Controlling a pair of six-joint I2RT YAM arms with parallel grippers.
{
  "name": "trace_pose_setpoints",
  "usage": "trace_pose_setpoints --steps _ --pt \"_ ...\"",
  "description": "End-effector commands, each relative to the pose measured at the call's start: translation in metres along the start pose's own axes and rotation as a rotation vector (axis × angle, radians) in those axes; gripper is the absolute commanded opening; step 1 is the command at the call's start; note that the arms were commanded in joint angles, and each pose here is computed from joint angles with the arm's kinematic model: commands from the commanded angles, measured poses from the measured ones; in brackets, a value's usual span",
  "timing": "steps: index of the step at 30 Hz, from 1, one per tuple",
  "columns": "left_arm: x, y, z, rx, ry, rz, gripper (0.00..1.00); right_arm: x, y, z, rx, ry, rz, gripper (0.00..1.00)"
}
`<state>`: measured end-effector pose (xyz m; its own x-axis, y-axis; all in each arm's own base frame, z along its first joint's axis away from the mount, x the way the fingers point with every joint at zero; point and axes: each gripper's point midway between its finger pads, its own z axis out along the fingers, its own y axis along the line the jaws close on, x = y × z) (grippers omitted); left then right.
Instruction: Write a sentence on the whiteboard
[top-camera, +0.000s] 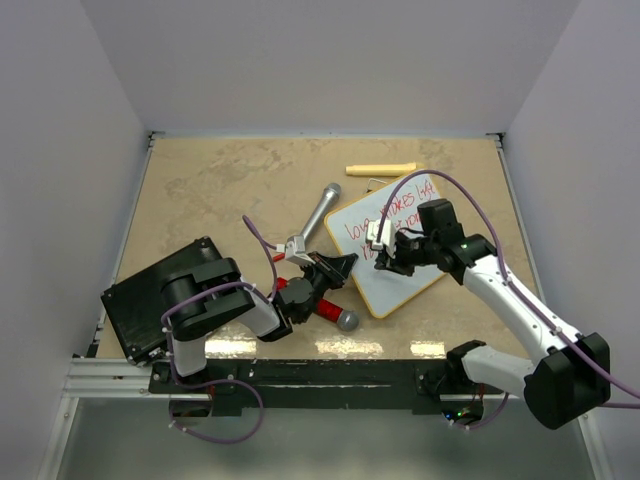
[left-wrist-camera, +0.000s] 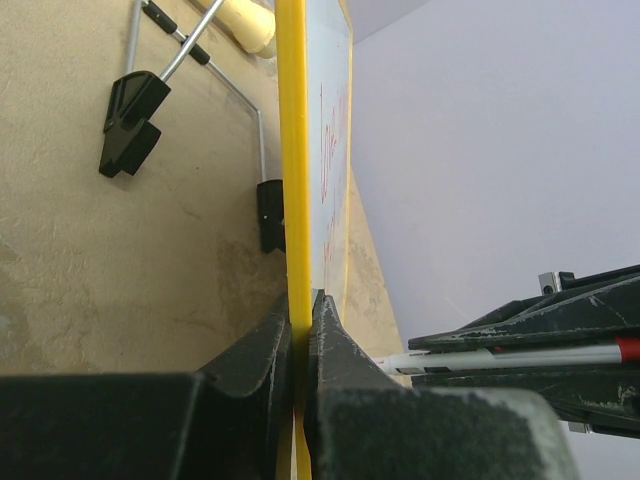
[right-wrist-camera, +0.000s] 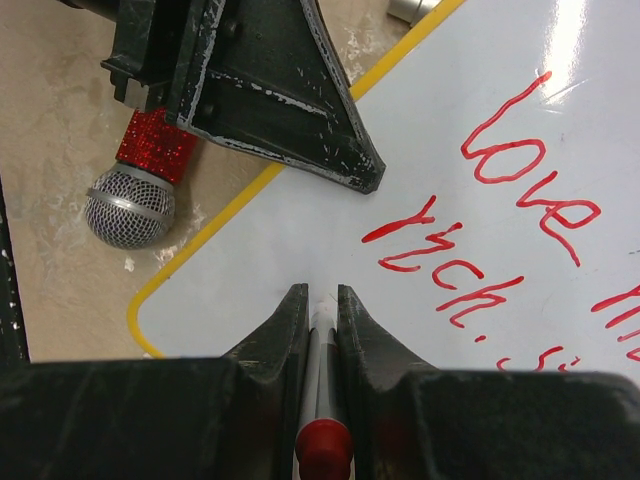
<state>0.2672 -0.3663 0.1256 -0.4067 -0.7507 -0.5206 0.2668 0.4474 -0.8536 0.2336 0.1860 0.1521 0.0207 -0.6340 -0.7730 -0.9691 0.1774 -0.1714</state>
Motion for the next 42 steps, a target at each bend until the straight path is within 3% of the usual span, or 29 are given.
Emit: trace_pose_setpoints --steps 1,21,31,42 --pt "-0.022 -0.011 0.008 0.030 -0.104 0.022 0.00 -0.002 -0.006 0.003 0.027 -0.005 0.000 0.00" --pt "-0.021 -0.010 0.007 0.034 -0.101 0.024 0.00 -0.006 0.018 0.004 -0.078 -0.021 -0.041 0.00" --pt "-0.022 -0.009 0.005 0.036 -0.101 0.024 0.00 0.010 0.001 0.004 0.026 0.064 0.014 0.00" --pt "-0.021 -0.008 0.004 0.036 -0.099 0.023 0.00 0.011 0.028 0.005 -0.130 0.053 -0.012 0.00"
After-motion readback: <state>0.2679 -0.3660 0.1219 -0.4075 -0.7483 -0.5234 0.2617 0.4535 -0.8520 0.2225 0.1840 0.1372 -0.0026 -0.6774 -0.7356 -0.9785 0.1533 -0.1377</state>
